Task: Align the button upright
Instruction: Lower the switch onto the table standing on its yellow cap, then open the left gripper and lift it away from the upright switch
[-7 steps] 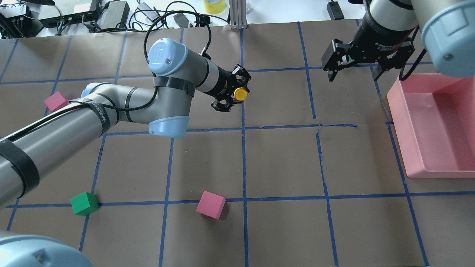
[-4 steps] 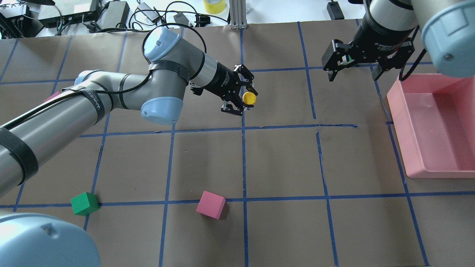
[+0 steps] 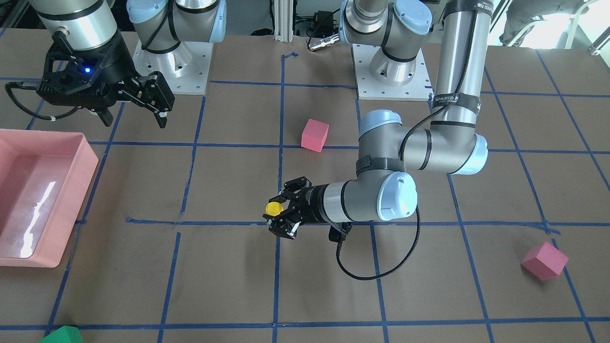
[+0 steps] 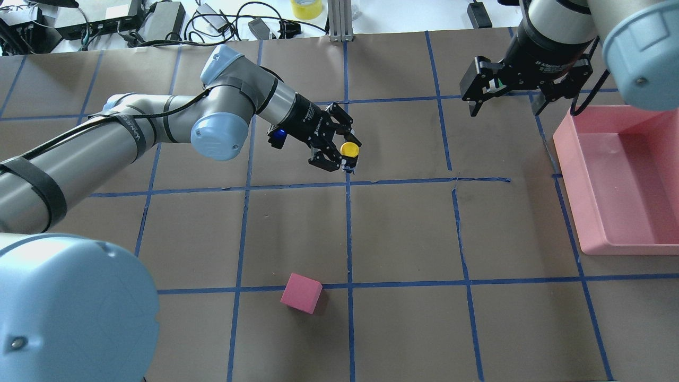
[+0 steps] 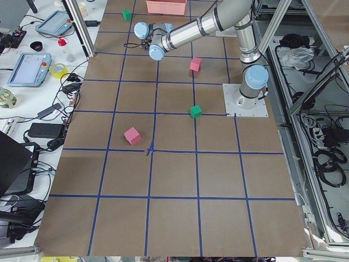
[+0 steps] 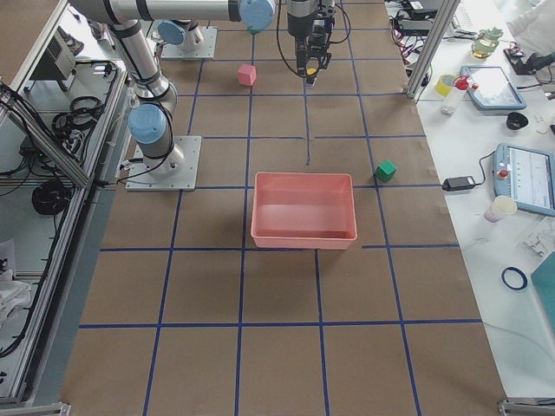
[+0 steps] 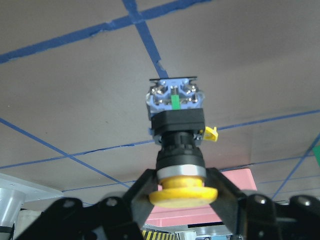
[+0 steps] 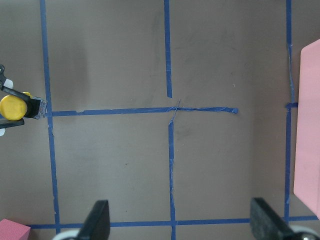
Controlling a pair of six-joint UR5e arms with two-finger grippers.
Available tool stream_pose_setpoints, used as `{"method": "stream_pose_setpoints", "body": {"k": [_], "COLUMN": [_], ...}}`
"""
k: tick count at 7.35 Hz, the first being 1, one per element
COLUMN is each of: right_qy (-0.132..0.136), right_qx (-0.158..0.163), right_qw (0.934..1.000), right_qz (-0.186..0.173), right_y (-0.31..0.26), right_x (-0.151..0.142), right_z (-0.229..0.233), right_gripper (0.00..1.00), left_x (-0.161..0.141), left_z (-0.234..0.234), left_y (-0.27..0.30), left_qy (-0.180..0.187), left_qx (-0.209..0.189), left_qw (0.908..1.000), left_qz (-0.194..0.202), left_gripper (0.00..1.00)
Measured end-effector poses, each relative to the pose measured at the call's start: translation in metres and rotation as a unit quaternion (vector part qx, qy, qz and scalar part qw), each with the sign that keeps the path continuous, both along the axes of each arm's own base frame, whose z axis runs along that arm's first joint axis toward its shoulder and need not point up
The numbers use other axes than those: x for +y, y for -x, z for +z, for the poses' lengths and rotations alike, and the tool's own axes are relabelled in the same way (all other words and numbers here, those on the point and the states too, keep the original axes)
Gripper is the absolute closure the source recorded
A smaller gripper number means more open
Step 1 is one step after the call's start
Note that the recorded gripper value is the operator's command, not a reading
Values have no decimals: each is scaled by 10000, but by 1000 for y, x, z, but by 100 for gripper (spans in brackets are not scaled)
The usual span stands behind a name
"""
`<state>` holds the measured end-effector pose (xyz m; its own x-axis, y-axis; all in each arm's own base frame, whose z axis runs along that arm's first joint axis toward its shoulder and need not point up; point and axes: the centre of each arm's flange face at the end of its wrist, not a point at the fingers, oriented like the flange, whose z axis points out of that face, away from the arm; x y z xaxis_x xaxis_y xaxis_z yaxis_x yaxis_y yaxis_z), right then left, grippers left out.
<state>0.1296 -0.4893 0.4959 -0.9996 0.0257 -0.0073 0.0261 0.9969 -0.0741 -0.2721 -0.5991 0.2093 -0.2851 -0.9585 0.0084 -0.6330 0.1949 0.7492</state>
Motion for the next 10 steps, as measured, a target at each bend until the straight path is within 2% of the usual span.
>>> {"method": "stream_pose_setpoints", "body": {"k": [1, 2, 3, 6, 7, 9, 10], "right_qy": [0, 0, 0, 0, -2, -4, -4], "right_qx": [0, 0, 0, 0, 0, 0, 0], "right_qw": [10000, 10000, 10000, 10000, 10000, 10000, 10000], "right_qz": [0, 1, 1, 1, 1, 1, 1], "right_y": [0, 0, 0, 0, 0, 0, 0], "right_x": [0, 0, 0, 0, 0, 0, 0], "right_z": [0, 0, 0, 0, 0, 0, 0], "right_gripper": [0, 0, 0, 0, 0, 0, 0], "left_x": [0, 1, 2, 1, -2, -14, -17], "left_z": [-17, -27, -31, -21, -5, 68, 117], "left_y": [-1, -1, -1, -1, -3, -17, -24], "left_qy": [-121, -172, -181, -88, 36, 511, 761], "left_qx": [-3, 3, 13, 10, 20, -47, -213], "left_qw": [9999, 9998, 9998, 9999, 9999, 9987, 9968], "left_qz": [-40, -71, -100, -124, -99, -52, -107], "left_gripper": [100, 61, 1, 0, 0, 0, 0]}}
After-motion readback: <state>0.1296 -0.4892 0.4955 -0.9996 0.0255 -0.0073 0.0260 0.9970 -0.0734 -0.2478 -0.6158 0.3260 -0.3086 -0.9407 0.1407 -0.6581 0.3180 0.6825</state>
